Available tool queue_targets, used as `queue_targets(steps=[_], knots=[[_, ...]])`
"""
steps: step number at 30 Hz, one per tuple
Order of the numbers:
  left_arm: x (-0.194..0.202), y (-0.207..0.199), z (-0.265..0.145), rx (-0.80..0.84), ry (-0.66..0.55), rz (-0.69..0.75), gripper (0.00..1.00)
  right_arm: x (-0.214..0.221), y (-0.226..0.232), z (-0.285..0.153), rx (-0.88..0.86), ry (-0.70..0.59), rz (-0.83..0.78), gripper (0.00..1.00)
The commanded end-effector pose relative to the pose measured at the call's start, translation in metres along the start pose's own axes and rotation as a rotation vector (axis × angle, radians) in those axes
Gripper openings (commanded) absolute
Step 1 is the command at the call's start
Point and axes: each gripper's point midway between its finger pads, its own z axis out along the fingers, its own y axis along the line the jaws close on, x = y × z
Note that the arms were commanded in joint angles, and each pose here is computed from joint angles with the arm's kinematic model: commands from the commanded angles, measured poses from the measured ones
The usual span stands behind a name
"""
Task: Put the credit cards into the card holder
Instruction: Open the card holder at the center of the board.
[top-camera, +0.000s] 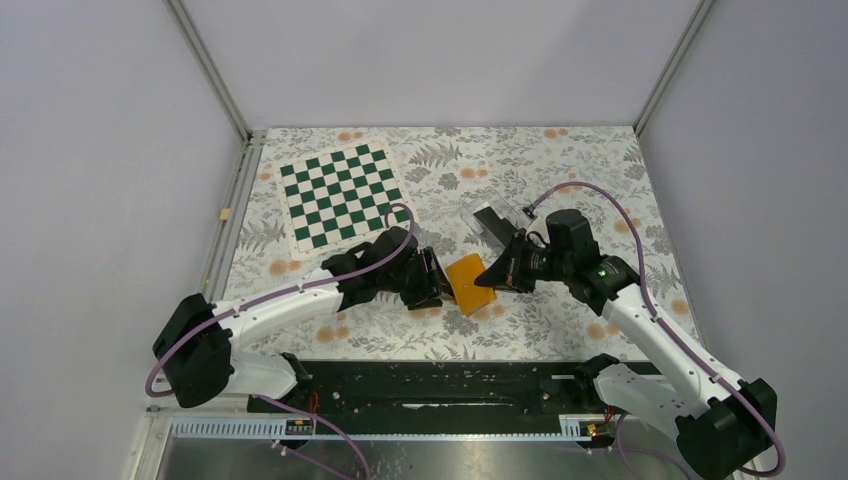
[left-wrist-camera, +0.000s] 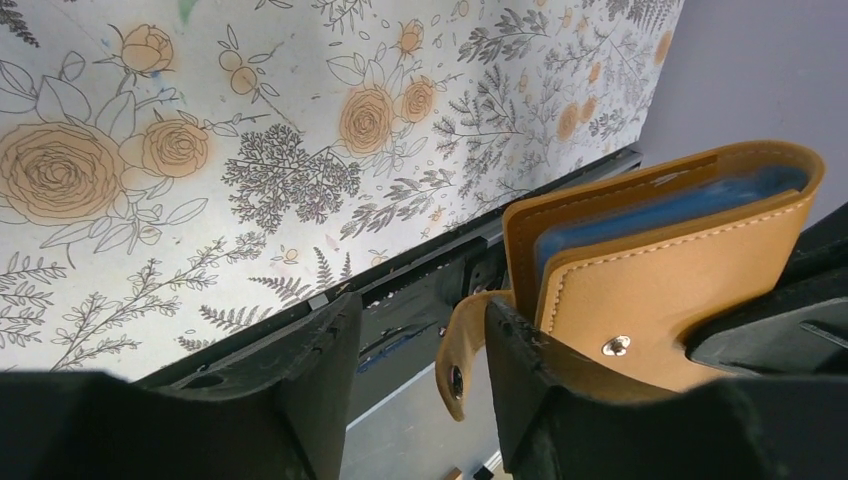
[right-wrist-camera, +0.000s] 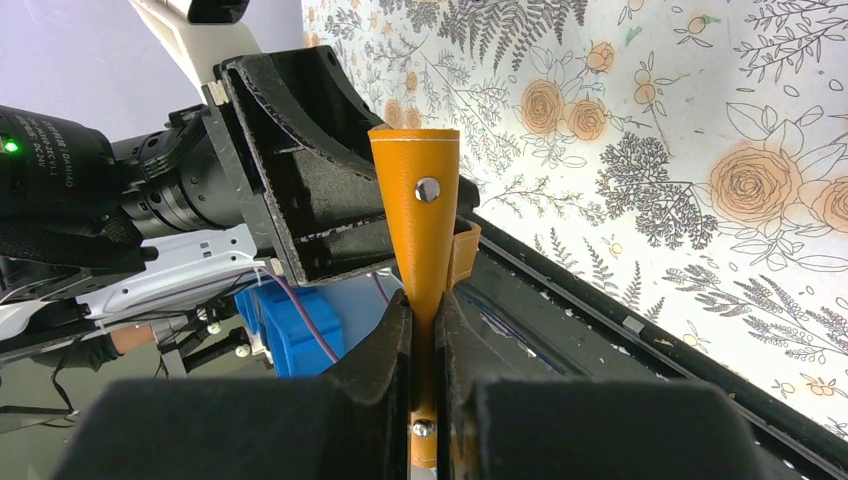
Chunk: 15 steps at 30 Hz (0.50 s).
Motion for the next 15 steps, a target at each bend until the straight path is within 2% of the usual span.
queue_targets(steps=[1,11,15], knots=[[0.0,-0.0191,-0.0106,0.107,-0.013,-0.03,0.46,-0.0031,0.0103,-0.0016,-0.039,-0.021,-0.01,0.0],[-0.0005,-0.0217,-0.0136,0.146,-0.03,-0.048,0.21,-0.0021,0.0107,0.0004,-0.059,-0.026,0.026,0.0],[-0.0024,-0.0252,-0.0161,0.154,-0.037,-0.043,0.0,-0.0016,0.0094,0.001,-0.056,-0.025,0.032,0.0]])
